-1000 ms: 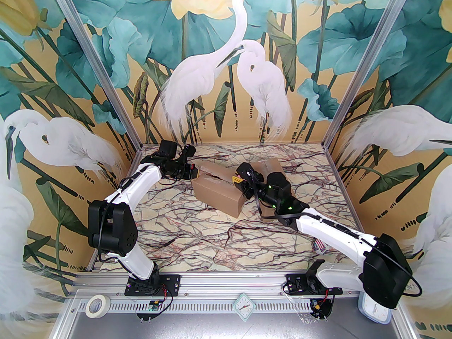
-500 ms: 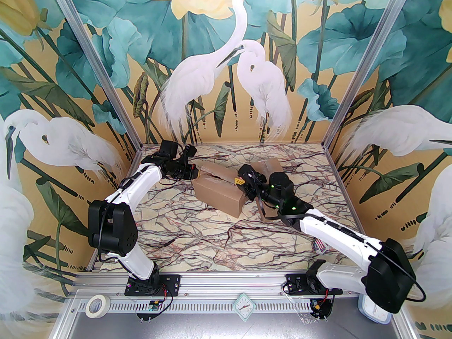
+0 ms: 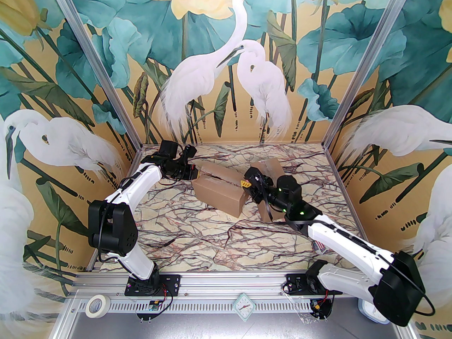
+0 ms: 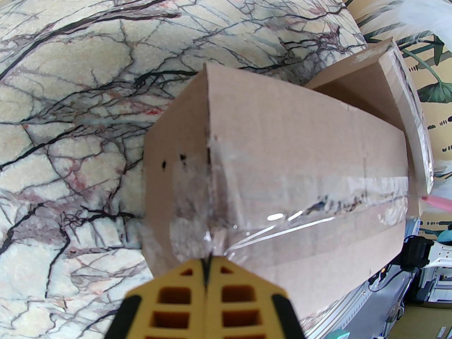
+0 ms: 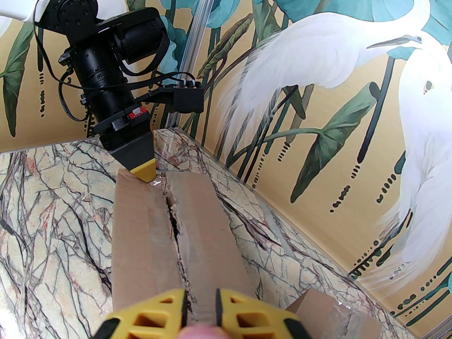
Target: Unpack the express box
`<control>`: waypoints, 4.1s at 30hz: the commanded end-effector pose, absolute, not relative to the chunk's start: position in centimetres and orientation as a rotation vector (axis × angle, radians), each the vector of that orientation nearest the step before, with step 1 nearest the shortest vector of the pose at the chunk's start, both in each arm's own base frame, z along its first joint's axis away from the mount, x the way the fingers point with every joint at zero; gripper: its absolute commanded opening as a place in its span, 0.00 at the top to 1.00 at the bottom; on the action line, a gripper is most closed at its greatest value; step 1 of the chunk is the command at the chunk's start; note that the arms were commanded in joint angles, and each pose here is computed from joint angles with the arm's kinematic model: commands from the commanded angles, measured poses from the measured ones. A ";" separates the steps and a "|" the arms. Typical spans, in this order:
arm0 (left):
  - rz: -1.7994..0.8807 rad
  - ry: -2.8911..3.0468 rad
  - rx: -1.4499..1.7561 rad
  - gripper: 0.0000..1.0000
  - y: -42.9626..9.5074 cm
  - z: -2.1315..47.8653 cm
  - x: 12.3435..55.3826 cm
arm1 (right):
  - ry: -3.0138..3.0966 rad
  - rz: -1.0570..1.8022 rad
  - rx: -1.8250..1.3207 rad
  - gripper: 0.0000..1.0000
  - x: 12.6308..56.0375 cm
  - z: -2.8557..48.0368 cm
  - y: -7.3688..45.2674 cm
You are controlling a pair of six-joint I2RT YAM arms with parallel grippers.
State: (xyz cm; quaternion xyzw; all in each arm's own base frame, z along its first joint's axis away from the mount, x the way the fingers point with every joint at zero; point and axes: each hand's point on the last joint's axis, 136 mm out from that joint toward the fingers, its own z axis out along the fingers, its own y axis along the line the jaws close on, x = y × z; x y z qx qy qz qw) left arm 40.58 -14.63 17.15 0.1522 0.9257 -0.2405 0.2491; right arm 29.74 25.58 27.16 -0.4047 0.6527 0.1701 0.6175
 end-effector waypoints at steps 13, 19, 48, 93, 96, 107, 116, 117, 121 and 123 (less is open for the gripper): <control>-0.484 2.642 0.153 1.00 -10.0 16.6 37.2 | 1.635 0.409 -0.551 1.00 31.6 28.2 21.9; -0.426 2.642 0.018 0.95 -7.9 17.4 35.3 | 1.683 0.496 -0.466 1.00 32.9 27.5 23.3; -0.174 1.479 1.510 0.01 -22.8 25.5 26.6 | 1.790 0.737 0.169 1.00 36.1 27.5 22.8; -0.191 1.485 1.672 0.00 -25.4 19.2 28.7 | 1.670 0.929 0.381 1.00 36.1 25.1 22.4; -0.180 1.484 1.654 0.01 -25.2 19.5 29.2 | 1.665 0.935 0.384 1.00 36.1 25.2 22.5; -0.185 1.519 1.593 0.01 -24.5 19.3 30.8 | 1.708 1.024 0.384 1.00 36.3 23.7 24.2; -0.203 1.524 1.603 0.00 -24.4 18.3 31.2 | 1.751 1.085 0.380 1.00 35.7 22.6 24.8; -0.202 1.523 1.599 0.00 -24.4 18.3 31.3 | 1.766 1.094 0.386 1.00 35.6 22.3 24.9; -0.195 1.515 1.567 0.00 -24.2 18.6 31.9 | 1.791 1.157 0.439 1.00 35.4 21.3 24.7; -0.199 1.521 1.548 0.00 -24.0 18.7 32.1 | 1.808 1.191 0.457 1.00 35.4 20.9 24.7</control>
